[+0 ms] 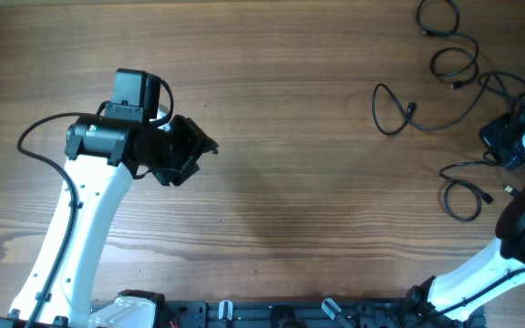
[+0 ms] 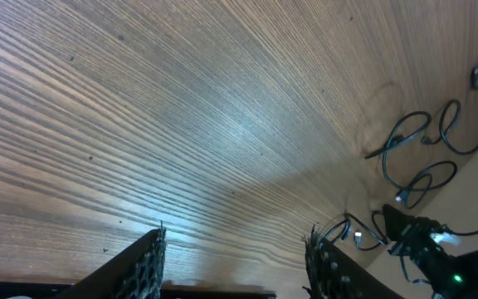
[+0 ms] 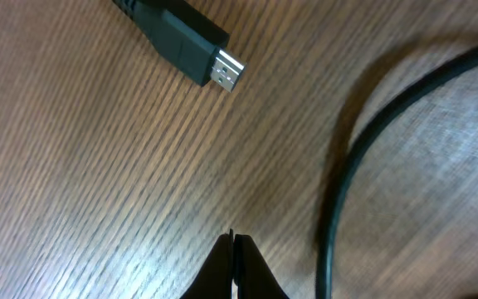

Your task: Untangle cables

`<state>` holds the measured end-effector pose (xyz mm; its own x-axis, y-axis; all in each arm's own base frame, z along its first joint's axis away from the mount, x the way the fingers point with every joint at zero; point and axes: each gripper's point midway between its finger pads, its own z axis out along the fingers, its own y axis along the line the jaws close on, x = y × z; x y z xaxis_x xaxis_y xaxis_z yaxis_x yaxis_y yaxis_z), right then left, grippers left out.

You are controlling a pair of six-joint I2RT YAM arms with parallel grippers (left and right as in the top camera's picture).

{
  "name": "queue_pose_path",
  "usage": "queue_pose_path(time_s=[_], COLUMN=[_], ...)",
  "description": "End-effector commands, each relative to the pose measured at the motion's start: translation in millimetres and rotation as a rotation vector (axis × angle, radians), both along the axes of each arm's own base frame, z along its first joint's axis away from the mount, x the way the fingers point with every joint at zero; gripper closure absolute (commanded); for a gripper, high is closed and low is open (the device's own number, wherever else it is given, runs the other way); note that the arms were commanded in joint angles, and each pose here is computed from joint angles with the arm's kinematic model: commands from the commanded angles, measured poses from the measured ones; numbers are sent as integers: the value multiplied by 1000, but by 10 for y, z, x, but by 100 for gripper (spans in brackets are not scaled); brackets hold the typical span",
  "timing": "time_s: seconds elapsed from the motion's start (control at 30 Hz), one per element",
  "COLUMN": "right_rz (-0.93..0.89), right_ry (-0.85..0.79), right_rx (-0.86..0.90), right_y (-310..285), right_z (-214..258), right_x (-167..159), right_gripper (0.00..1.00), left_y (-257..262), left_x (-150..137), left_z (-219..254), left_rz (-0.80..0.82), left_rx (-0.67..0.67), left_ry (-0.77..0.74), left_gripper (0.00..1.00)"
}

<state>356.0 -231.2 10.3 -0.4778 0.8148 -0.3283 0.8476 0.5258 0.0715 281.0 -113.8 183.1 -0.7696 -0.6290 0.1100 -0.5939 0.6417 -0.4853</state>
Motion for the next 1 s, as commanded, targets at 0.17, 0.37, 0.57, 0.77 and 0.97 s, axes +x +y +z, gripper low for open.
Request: queue_pose_path(time_s=[0.17,0.37,0.57,0.77,0.97], right_rz=[-38,-86,-112,-57,44], right_ry=[131,209,217,-134,-73], right_rx=[-73,-102,-135,-91,303], right_y=[-134,-165,-218,0,1037], right_z=[-175,-151,16,1247,1442], right_x=[-215,-410,-438,-88,-697], right_gripper=[96,96,95,45,62], left_y=[10,10,10,9,9], left_x=[23,21,21,29,29], left_z=[19,18,18,21,21], left_rz=[-4,-4,-4,-4,-4], left_rx=[15,16,16,15,15], left_ry=[-17,-16,-17,-20,-20], left_gripper=[43,43,43,43,43])
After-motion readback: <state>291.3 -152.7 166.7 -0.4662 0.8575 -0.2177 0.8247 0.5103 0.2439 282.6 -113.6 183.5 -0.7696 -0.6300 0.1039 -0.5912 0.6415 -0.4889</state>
